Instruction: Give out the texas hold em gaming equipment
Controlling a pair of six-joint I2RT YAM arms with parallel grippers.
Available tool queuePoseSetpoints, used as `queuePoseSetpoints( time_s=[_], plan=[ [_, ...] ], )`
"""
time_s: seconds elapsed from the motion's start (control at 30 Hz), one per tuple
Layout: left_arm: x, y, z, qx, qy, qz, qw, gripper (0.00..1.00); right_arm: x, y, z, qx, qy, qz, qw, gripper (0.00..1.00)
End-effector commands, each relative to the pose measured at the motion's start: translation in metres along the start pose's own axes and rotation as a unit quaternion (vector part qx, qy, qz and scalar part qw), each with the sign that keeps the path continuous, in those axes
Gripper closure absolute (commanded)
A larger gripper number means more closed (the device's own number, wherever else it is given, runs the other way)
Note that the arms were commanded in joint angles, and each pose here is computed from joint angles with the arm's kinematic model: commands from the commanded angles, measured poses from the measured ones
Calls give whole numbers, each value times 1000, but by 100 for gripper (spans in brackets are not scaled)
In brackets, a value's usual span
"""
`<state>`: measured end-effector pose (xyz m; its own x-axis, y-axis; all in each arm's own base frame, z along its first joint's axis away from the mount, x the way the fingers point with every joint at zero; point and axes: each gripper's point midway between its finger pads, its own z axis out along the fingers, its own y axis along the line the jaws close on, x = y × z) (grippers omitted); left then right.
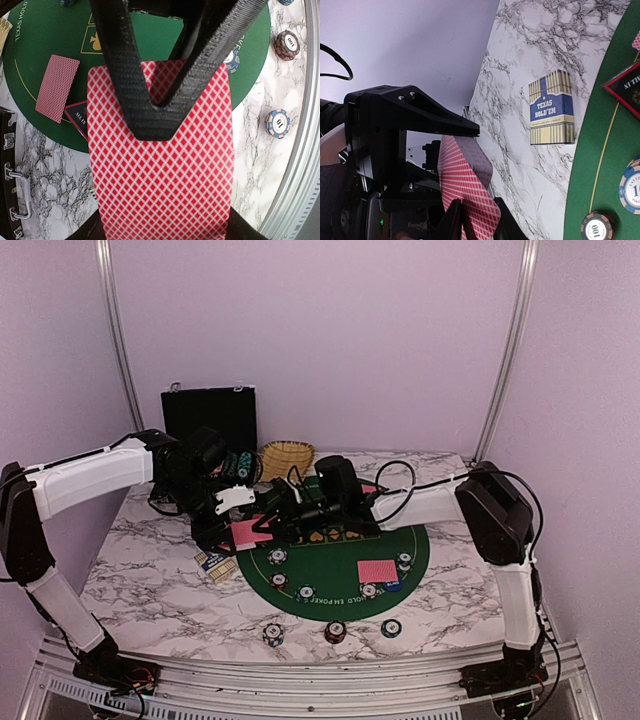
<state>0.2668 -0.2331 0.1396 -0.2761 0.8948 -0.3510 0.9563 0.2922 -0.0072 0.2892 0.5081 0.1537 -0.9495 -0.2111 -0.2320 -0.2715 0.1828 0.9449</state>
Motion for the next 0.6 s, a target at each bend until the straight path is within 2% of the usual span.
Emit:
queuePoseSetpoints(
  time_s=[0.0, 0.43, 0.57],
  plan=[
    [0, -3, -7, 1, -4, 2, 1000, 100, -4, 9, -10, 2, -11, -6, 1000, 82],
    [3, -2, -7, -3, 0, 2, 1000, 100, -10, 3, -27, 14, -17, -6, 1000, 100],
    [3, -2, -9, -6, 0, 3, 1000, 100, -18, -6, -40, 22, -29, 0, 999, 100]
  ],
)
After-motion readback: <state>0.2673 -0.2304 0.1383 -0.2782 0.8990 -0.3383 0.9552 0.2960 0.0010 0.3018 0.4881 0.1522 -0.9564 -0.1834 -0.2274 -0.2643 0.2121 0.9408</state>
